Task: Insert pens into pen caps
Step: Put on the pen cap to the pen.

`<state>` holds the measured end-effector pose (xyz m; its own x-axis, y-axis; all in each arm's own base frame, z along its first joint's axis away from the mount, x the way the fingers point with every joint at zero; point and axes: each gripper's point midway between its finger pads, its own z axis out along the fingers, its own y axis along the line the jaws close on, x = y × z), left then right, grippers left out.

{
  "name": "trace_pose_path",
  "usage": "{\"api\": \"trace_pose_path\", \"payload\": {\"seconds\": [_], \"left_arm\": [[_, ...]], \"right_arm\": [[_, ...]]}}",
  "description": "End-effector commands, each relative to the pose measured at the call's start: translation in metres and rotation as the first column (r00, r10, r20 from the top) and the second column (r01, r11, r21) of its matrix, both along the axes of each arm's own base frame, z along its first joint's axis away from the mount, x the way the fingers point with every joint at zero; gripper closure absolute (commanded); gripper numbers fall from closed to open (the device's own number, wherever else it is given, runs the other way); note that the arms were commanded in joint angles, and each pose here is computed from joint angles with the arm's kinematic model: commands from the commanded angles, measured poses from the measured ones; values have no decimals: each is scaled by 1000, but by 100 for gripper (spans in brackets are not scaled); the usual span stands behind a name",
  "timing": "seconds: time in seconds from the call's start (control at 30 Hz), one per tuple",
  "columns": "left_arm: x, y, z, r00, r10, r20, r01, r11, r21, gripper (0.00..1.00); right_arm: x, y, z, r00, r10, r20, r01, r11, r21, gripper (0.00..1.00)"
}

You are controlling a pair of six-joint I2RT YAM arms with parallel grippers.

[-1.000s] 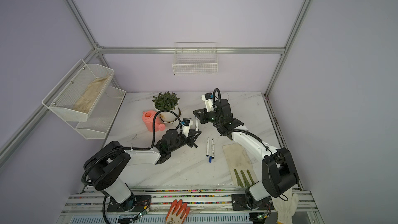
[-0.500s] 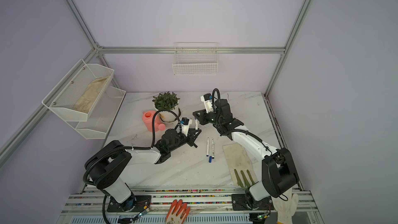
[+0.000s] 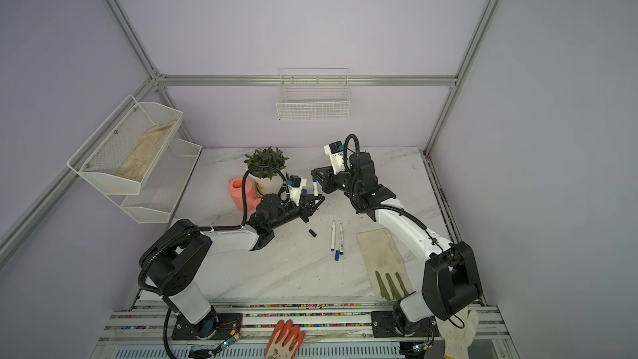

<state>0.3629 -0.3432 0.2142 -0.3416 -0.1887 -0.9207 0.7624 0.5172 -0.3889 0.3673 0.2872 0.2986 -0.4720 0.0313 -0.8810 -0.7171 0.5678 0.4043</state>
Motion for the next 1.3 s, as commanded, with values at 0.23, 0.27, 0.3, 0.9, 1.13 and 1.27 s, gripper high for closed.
{"api": "trace_pose_path", "payload": {"seconds": [0.23,0.27,0.3,0.9,1.13,1.27], "left_arm": [[44,33,125,922,220,320,-198,975,-99,100],[44,36,125,916,234,327,-215,972,-93,100],[45,39,123,909,250,333,-235,968,-84,100],[16,45,129,871,279,406,-222,958,-181,100],[26,86,176,860,347,373,-205,906,-370,100],[41,106,190,773,461,435,-359,884,-299,100]], "right_arm": [[-48,5,-72,954,133,-269,-181,970,-161,99],[-48,5,-74,953,133,-272,-183,969,-166,99],[-48,5,-74,953,134,-272,-183,969,-165,100],[-40,5,-102,941,73,-329,-152,964,-220,100],[-40,-11,-173,881,-83,-466,-126,908,-399,100],[-50,-15,-186,850,-94,-518,-154,897,-414,100]]}}
